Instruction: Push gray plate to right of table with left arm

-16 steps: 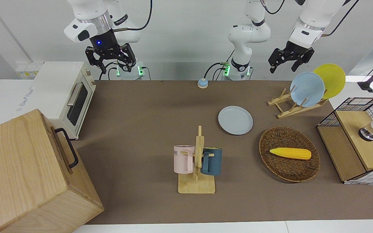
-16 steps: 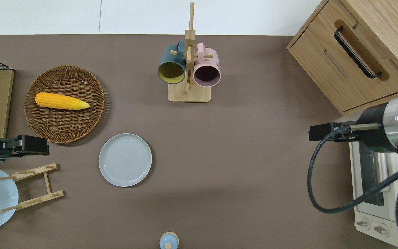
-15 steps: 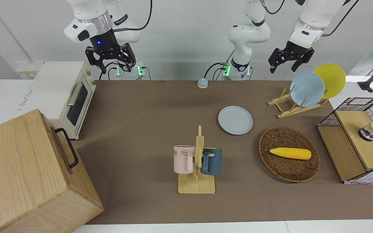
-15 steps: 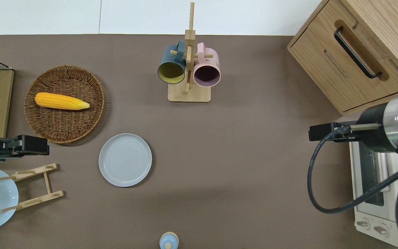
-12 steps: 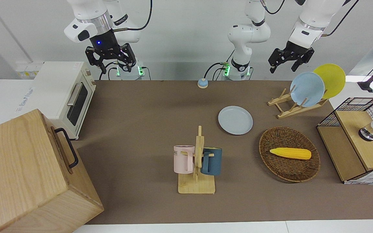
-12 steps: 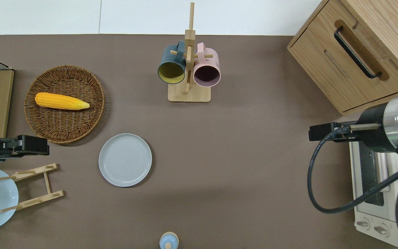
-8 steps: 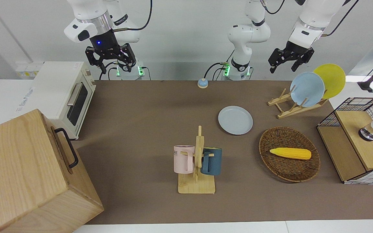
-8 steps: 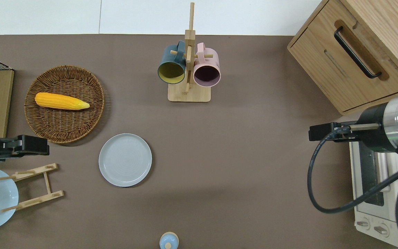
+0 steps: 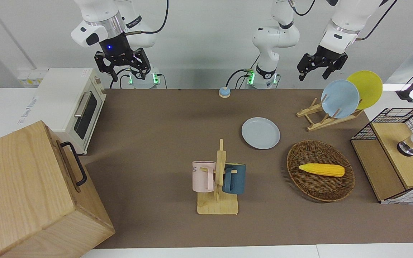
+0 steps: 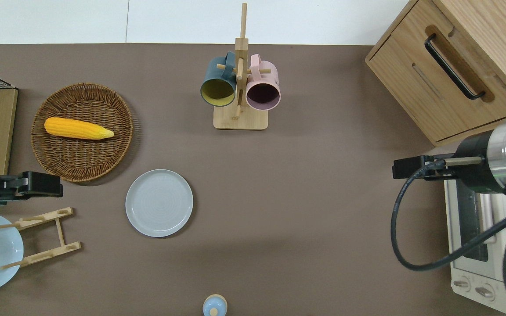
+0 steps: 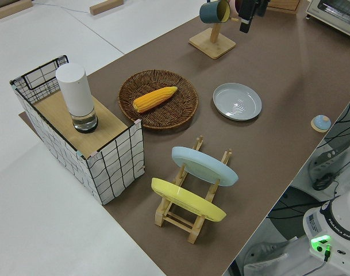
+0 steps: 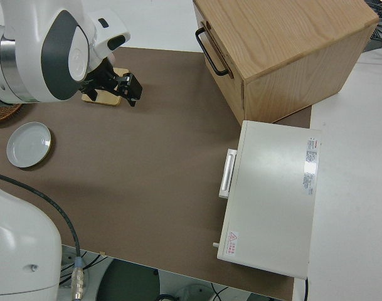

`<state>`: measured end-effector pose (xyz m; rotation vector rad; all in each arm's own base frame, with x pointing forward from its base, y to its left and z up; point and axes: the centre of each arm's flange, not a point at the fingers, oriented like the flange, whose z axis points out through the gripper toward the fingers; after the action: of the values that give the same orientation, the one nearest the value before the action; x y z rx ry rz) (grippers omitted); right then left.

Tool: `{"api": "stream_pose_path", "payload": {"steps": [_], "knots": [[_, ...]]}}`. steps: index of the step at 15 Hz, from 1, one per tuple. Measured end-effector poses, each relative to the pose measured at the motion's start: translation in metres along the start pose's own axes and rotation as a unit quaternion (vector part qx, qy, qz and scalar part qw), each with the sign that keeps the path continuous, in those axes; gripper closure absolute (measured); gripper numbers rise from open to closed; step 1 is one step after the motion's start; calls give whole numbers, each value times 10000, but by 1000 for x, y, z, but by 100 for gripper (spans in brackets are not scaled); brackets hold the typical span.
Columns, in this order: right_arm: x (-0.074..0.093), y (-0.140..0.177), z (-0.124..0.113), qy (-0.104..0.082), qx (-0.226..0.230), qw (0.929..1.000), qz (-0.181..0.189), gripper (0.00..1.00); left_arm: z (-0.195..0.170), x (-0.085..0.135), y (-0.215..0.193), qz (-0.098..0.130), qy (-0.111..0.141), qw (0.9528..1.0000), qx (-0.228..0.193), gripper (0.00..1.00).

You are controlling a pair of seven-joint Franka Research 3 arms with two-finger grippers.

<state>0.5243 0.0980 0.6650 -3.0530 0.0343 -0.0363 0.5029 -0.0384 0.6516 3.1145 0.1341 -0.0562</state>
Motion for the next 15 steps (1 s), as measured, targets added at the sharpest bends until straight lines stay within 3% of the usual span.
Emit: {"api": "stream_pose_path", "payload": {"steps": [7,15], "knots": [[0,0,0,0,0,10000,0,0,7,0,-10,-92,-68,9999,-4,0],[0,0,0,0,0,10000,0,0,15,-3,-21,-195,103,9997,-51,0]]}}
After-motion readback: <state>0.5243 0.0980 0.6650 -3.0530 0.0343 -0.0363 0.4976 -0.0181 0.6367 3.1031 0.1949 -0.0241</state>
